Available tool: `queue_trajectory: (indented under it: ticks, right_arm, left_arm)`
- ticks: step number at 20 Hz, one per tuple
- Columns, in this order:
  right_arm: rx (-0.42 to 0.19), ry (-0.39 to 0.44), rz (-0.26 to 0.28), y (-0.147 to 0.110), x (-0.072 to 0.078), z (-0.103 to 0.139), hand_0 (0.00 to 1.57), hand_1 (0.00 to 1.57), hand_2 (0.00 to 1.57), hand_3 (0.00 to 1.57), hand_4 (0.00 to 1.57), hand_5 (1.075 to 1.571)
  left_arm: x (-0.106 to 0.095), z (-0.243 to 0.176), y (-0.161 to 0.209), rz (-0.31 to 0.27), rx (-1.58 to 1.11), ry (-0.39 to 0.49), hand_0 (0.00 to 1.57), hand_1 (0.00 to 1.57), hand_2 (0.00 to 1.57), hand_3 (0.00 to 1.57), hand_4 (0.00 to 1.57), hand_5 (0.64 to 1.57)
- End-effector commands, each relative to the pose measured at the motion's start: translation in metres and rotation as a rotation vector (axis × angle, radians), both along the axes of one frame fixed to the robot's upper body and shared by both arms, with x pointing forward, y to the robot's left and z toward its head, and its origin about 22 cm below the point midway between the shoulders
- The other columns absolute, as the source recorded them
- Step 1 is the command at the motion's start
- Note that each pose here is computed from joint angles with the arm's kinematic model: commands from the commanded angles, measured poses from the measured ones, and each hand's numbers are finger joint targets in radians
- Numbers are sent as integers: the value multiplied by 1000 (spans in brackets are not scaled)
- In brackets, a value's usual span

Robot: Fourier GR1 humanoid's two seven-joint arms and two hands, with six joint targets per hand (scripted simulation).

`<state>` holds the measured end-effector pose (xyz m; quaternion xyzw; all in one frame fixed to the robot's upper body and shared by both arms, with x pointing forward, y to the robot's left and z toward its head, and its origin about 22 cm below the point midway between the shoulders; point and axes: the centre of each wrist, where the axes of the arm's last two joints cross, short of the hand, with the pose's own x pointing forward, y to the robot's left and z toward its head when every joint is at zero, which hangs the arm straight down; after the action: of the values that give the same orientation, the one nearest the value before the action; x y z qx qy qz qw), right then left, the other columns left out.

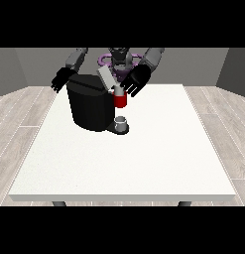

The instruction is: Insert the coffee pod into the coffee machine and close the lid

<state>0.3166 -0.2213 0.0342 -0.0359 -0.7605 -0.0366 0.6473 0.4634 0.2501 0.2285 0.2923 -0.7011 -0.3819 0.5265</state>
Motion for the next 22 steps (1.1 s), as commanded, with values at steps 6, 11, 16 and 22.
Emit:
queue_trajectory:
  ticks: [6,11,16,22]
  right_arm:
    - [-5,-40,44,22,1,15,0,0,0,0,477,1571]
    - [-13,-22,2,23,-3,2,0,0,0,0,470,1571]
    - [-6,-17,-12,3,1,-7,0,0,0,0,419,1571]
    - [-15,64,-14,0,-9,-20,0,0,0,0,338,1571]
  left_arm:
    - [-1,14,22,37,40,-30,1066,1066,1116,945,380,1571]
    - [-1,-6,10,0,51,-18,1064,1064,1117,952,360,1571]
    - [-1,-18,-8,-57,135,3,0,0,378,112,0,1571]
    - [-2,-24,-2,-52,185,81,0,0,0,0,0,1571]
